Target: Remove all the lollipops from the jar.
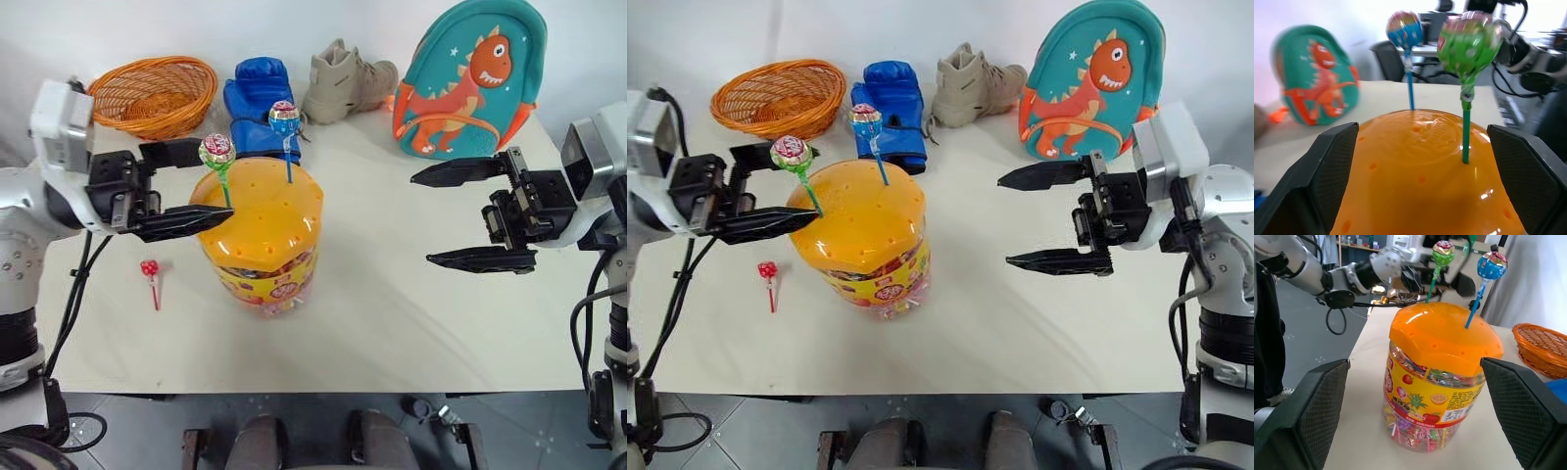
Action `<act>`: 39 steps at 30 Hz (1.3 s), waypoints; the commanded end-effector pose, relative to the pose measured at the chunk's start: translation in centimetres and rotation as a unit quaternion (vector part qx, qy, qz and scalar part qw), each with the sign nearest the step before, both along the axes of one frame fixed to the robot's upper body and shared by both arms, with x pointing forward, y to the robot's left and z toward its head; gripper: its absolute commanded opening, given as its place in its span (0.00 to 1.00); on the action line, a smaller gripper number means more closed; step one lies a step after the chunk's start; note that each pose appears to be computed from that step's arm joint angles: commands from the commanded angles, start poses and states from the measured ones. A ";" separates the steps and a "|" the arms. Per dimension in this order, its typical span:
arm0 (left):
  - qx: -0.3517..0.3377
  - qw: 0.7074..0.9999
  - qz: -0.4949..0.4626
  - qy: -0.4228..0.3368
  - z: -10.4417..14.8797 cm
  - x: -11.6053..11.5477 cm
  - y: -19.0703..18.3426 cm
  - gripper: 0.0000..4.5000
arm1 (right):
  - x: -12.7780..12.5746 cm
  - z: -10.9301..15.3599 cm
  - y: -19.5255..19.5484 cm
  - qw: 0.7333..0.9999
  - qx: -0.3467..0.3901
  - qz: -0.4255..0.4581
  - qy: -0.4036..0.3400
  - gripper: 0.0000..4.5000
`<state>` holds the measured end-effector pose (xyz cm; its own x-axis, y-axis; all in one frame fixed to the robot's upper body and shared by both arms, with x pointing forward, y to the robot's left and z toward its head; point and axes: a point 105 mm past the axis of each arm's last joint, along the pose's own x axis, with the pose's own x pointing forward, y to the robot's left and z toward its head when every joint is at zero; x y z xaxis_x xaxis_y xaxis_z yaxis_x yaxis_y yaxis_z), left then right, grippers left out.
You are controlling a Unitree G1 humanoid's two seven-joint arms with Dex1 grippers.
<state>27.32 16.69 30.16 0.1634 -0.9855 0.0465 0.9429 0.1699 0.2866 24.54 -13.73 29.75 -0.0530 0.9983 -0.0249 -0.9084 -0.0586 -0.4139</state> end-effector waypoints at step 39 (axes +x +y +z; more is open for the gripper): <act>-0.022 0.989 0.135 -0.060 4.3 -1.7 2.8 0.00 | -1.0 1.5 2.7 0.998 0.052 -0.022 -0.012 1.00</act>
<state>26.32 18.57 33.18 0.3430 -0.9340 0.1000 0.8738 0.3563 0.3311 24.09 -11.43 31.00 -0.0061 0.9959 0.0906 -0.9222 0.0295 -0.3855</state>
